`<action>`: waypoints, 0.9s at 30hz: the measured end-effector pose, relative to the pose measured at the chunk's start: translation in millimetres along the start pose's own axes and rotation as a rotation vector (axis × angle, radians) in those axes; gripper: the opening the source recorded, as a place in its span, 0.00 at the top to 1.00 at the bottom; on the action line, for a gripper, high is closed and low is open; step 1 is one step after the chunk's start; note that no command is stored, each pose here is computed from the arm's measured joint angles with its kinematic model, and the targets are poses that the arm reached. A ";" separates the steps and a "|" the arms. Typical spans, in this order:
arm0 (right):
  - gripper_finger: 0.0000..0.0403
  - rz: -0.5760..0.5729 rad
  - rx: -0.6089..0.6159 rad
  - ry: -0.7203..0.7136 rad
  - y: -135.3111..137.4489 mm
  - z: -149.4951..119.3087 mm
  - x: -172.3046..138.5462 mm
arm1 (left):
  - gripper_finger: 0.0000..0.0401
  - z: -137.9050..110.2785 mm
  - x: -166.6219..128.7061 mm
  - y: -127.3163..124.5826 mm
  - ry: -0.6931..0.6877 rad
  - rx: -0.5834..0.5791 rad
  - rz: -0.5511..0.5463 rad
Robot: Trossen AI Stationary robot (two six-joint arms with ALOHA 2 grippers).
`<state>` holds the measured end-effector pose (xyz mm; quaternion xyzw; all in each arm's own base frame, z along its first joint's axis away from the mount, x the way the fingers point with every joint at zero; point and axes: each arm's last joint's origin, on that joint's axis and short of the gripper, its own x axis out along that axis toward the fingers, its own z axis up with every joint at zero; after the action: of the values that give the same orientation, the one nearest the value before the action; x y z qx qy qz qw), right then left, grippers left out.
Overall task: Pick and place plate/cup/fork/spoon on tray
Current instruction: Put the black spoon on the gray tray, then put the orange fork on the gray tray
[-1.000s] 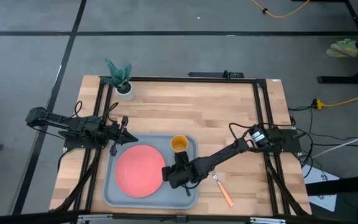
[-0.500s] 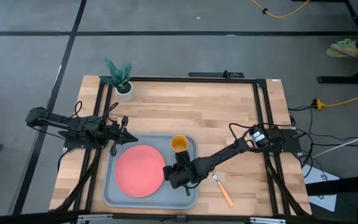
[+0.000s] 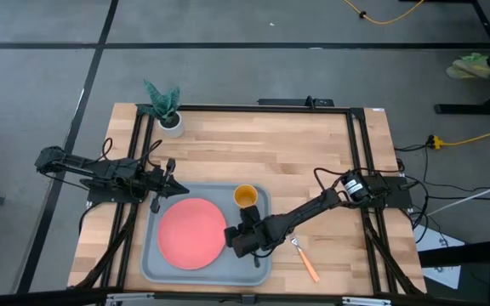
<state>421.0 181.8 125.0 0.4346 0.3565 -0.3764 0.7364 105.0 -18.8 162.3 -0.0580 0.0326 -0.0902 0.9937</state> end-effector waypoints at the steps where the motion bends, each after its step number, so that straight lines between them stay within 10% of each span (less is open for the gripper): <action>1: 0.92 -0.006 -0.005 -0.001 -0.6 0.1 0.0 | 1.00 -0.1 0.0 0.0 0.000 0.000 0.000; 20: 0.92 0.008 -0.143 0.072 39.0 9.1 -56.7 | 1.00 0.0 0.0 0.0 0.000 0.000 0.000; 27: 0.92 -0.256 -0.067 0.236 14.6 -21.9 -86.9 | 1.00 -0.1 0.0 0.0 0.000 0.000 0.000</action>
<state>389.1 227.9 196.4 0.4021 0.5052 -0.4015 0.6495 105.0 -18.8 162.2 -0.0580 0.0327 -0.0900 0.9937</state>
